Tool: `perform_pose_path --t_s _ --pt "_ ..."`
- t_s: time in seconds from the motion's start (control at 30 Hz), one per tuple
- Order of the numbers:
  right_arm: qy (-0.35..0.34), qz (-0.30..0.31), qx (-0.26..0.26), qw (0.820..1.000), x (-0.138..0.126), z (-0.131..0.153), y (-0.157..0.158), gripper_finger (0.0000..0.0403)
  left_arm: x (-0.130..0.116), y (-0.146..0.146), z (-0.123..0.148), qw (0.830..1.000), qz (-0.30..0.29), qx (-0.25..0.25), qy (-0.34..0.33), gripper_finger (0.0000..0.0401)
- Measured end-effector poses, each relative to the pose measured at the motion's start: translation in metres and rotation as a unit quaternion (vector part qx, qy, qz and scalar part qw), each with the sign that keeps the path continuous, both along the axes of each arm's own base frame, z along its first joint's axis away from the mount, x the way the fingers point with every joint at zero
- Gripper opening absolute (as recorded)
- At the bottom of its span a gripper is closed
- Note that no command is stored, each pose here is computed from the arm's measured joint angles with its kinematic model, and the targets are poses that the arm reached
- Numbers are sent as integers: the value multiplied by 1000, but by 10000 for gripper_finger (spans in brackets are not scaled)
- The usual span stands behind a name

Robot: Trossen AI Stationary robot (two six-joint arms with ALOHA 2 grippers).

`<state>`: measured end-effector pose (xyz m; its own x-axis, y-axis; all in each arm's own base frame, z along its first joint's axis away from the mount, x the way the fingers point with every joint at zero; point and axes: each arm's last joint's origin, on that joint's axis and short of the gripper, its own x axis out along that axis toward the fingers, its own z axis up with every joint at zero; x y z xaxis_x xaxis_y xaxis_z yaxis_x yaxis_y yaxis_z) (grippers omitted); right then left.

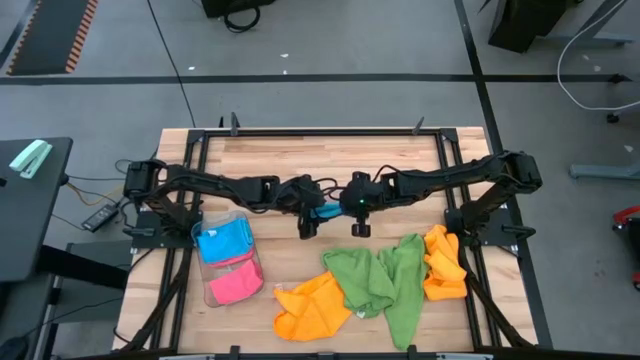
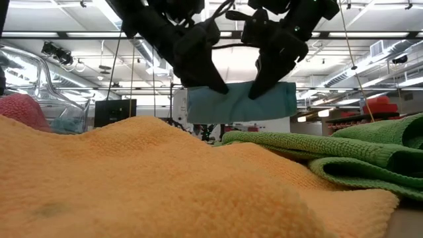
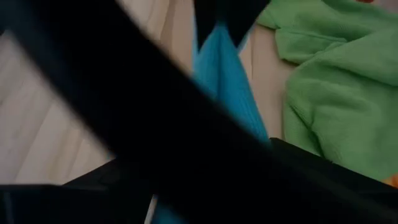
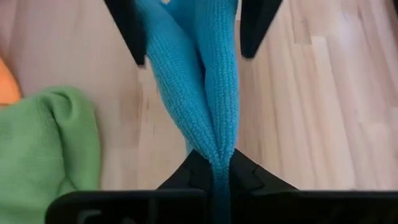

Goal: Fold microfiber towels
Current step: Put the blue microfiber cloth into the transparent bin

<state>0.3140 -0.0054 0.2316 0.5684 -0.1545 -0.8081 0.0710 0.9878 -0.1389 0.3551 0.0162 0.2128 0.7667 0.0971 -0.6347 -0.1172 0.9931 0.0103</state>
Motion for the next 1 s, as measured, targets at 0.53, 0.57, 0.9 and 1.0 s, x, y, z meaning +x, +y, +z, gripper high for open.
perform_pose_path --t_s 0.53,0.57,0.9,1.0 --pt "-4 -30 30 999 0 0 0 23 11 -7 -11 1000 -6 19 -15 318" --pt "-5 -30 30 999 0 0 0 23 11 -7 -11 1000 -6 19 -18 325" --pt "-5 -29 30 999 0 0 0 23 12 -6 -16 999 7 43 -10 335" --pt "-6 -26 33 999 0 0 1 23 12 -5 -16 998 11 58 -4 305"
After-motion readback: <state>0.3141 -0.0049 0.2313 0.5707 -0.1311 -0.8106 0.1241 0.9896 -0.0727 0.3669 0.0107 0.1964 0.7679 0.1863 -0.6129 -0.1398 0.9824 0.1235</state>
